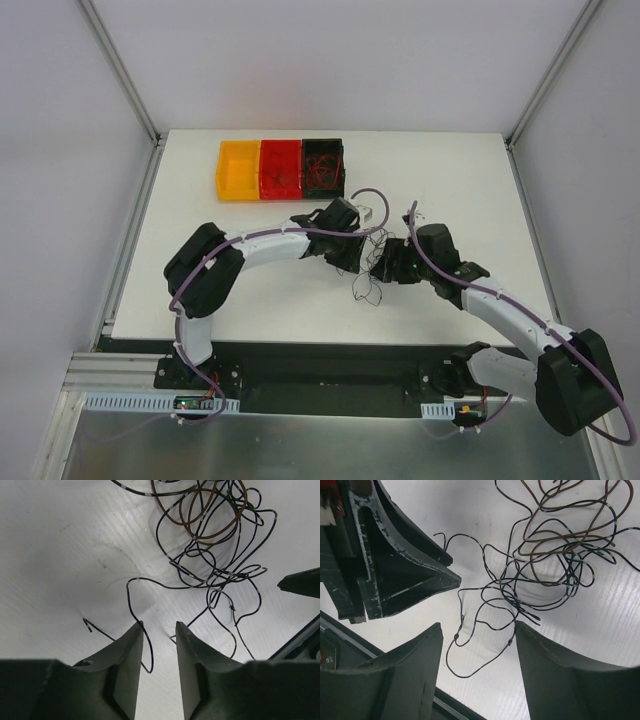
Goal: Untangle the cables
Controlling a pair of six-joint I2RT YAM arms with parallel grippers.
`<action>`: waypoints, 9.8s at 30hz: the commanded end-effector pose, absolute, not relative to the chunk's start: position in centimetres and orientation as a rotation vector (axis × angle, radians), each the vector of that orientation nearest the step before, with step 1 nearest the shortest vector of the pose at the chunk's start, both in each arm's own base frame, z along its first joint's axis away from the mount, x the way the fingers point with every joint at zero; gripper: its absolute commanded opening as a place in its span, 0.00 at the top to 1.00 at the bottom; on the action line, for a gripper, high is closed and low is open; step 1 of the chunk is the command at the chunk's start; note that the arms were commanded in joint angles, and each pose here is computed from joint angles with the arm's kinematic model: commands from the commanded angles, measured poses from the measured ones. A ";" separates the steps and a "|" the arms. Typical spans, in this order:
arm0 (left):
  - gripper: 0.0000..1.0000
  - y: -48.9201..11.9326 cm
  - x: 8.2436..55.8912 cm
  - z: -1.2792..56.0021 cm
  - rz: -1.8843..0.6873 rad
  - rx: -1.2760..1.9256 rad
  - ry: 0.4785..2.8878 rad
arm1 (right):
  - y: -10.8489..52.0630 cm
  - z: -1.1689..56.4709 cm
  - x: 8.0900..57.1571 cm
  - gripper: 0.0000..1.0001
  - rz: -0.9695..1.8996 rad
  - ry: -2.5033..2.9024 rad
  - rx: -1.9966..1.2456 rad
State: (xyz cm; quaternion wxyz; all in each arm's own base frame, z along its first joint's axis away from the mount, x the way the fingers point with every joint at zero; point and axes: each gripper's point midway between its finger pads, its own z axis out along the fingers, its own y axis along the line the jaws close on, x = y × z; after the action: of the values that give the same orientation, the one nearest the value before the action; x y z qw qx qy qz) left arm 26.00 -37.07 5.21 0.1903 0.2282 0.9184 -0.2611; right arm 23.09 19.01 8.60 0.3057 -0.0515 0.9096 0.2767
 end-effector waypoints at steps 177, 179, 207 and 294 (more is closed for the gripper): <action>1.00 -26.2 37.5 14.2 -0.240 0.172 2.290 | 12.3 7.7 33.8 0.36 0.928 2.198 0.372; 1.00 -23.3 38.9 15.5 -0.227 0.099 2.267 | 12.3 7.7 33.8 0.37 0.929 2.198 0.373; 1.00 -2.6 56.1 23.6 0.475 -0.009 2.006 | 12.6 6.2 34.2 0.37 0.957 2.244 0.400; 0.57 -26.5 19.6 1.0 -0.383 0.395 2.721 | 22.8 28.8 22.8 1.00 0.771 1.781 -0.422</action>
State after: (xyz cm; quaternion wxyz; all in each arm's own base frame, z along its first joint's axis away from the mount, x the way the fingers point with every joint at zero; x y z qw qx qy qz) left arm 19.64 -28.58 3.00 0.1838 0.1525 0.9523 -0.1901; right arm 20.79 25.56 16.94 0.4101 -0.2155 0.8096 0.3604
